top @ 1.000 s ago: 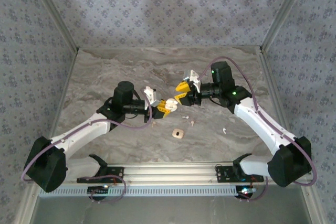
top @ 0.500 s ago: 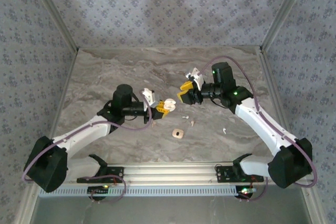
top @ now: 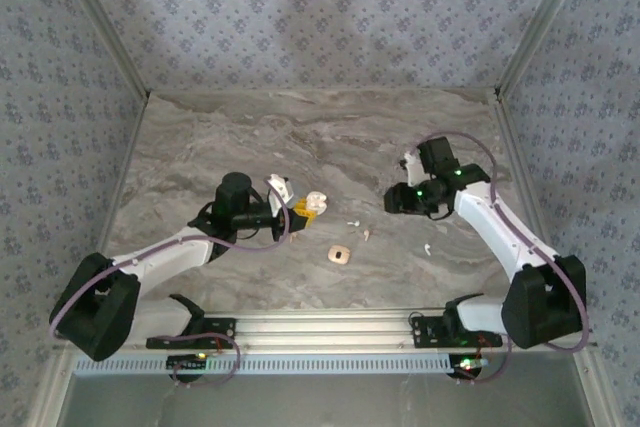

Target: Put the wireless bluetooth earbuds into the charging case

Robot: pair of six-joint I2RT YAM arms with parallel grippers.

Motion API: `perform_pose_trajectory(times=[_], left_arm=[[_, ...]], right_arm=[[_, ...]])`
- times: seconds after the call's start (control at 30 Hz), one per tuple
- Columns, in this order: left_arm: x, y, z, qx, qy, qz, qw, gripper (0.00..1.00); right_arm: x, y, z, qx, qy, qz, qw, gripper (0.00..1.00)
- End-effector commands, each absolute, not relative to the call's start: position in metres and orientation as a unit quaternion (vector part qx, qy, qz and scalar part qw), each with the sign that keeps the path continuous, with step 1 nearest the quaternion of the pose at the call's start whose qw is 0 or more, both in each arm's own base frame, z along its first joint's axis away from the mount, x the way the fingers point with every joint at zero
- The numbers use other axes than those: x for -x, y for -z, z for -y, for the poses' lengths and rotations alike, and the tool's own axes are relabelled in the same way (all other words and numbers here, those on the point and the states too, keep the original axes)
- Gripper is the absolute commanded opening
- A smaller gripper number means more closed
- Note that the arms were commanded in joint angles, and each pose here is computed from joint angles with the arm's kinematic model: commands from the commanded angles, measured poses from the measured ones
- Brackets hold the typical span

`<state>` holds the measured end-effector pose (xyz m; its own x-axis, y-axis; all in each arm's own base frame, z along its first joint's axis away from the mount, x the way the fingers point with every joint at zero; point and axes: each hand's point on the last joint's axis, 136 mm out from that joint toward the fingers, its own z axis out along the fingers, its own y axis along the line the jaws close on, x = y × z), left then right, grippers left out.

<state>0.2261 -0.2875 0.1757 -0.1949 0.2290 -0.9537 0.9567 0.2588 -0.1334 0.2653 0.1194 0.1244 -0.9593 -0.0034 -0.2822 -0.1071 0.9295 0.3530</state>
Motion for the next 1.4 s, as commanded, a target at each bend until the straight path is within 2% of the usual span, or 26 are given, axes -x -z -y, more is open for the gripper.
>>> perform_pose_trajectory(times=[0.0,0.1,0.2,0.73,0.83,1.03,1.17,1.3,1.37], left_arm=[[-0.231,-0.181,0.288,-0.448,0.408,-0.65,0.459,0.14],[-0.232,-0.18,0.288,-0.449,0.407,-0.651,0.457,0.14],[-0.233,-0.179,0.289,-0.449,0.407,-0.651,0.457,0.14],[-0.233,-0.18,0.29,-0.454,0.407,-0.651,0.452,0.14],[-0.232,-0.181,0.29,-0.455,0.407,-0.651,0.451,0.14],[-0.233,-0.182,0.291,-0.457,0.407,-0.65,0.45,0.13],[-0.234,-0.182,0.292,-0.458,0.41,-0.65,0.446,0.14],[-0.233,-0.182,0.293,-0.457,0.412,-0.65,0.445,0.14],[-0.233,-0.183,0.292,-0.457,0.412,-0.651,0.445,0.14]], right_arm=[[-0.222,-0.085,-0.06,-0.083,-0.073,-0.994,0.02,0.48],[-0.213,-0.069,-0.041,-0.126,-0.052,-0.99,-0.019,0.48],[-0.212,-0.057,-0.03,-0.156,-0.035,-0.987,-0.028,0.48],[-0.219,-0.011,-0.037,-0.186,-0.07,-0.979,-0.049,0.47],[-0.216,-0.011,-0.043,-0.188,-0.082,-0.977,-0.057,0.41],[-0.208,-0.018,-0.058,-0.188,-0.102,-0.975,-0.061,0.39],[-0.209,-0.026,-0.066,-0.188,-0.119,-0.973,-0.054,0.32],[-0.207,-0.034,-0.06,-0.181,-0.095,-0.977,-0.053,0.32],[-0.207,-0.04,-0.054,-0.173,-0.073,-0.981,-0.054,0.35]])
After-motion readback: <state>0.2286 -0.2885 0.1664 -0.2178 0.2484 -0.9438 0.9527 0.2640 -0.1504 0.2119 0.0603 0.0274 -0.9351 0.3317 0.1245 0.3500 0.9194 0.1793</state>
